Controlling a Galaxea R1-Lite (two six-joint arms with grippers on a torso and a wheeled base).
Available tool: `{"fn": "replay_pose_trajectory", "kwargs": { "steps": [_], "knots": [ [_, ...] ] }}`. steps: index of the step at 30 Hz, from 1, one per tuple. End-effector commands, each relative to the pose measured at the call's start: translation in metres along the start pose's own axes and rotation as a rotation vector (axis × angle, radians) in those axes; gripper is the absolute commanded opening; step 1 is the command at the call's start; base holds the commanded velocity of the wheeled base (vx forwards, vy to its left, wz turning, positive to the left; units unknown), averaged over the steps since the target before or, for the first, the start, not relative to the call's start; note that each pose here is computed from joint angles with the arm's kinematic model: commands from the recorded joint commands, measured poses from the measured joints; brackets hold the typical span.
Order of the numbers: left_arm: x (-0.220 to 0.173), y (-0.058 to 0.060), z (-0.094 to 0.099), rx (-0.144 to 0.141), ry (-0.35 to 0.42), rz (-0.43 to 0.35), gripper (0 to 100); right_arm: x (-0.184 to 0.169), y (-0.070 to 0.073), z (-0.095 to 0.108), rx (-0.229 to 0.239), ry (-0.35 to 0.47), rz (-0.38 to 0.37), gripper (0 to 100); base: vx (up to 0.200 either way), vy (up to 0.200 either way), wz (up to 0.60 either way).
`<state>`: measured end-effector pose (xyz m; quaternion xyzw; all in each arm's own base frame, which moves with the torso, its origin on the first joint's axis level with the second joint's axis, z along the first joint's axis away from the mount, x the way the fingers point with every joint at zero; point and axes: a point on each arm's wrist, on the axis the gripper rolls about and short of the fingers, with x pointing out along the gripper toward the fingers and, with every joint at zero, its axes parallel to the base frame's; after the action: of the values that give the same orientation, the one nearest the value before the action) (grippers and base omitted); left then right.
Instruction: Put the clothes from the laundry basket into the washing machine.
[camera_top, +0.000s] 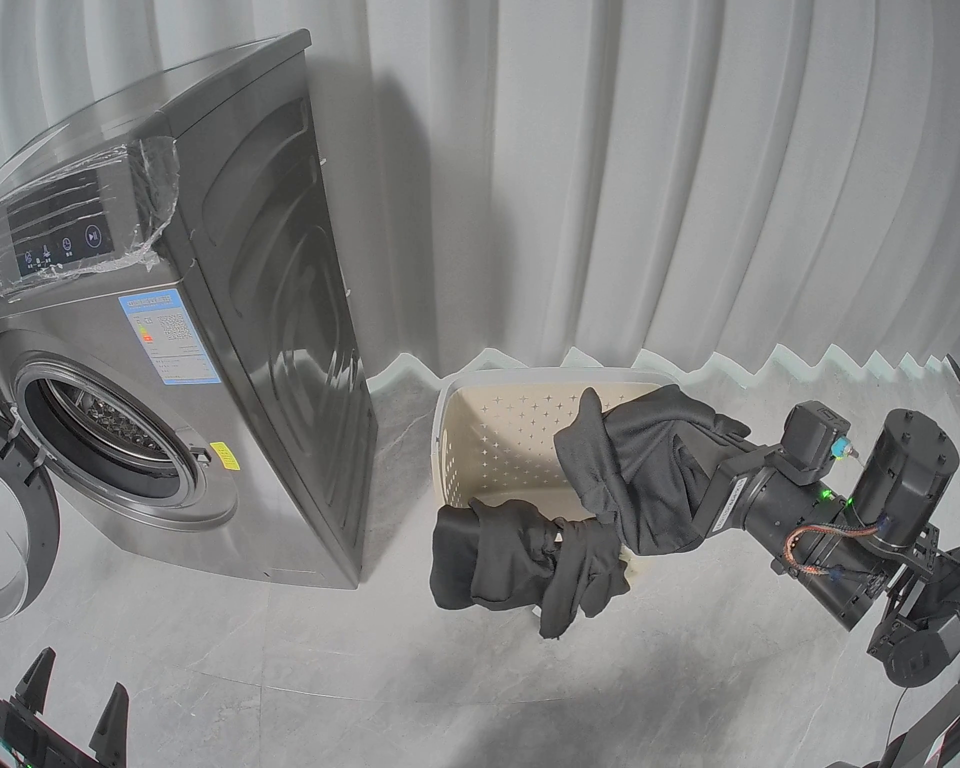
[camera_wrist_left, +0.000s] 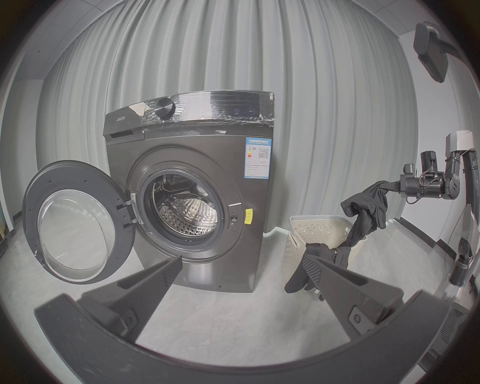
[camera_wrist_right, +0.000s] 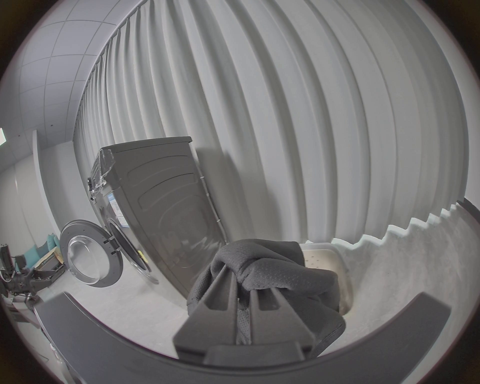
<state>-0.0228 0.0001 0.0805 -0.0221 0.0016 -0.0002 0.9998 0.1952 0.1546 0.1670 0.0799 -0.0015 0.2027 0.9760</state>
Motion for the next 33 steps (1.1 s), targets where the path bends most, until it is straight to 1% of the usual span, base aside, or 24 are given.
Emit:
{"fn": "replay_pose_trajectory", "kwargs": {
  "steps": [1, 32, 33],
  "knots": [
    [-0.0003, 0.0002, -0.0044, 0.0, -0.003, 0.0, 100, 0.0002, 0.0002, -0.0005, 0.0, 0.002, 0.001, 0, 0.0, 0.2, 0.0],
    [-0.0003, 0.0002, -0.0044, 0.0, -0.003, 0.0, 100, -0.0004, 0.0041, 0.0022, 0.006, -0.01, 0.02, 0, 0.0, 0.2, 0.0],
    [-0.0003, 0.0002, -0.0044, 0.0, -0.003, 0.0, 100, -0.0006, 0.004, 0.0019, 0.006, -0.009, 0.019, 0, 0.0, 0.0, 0.0]
  ]
}}
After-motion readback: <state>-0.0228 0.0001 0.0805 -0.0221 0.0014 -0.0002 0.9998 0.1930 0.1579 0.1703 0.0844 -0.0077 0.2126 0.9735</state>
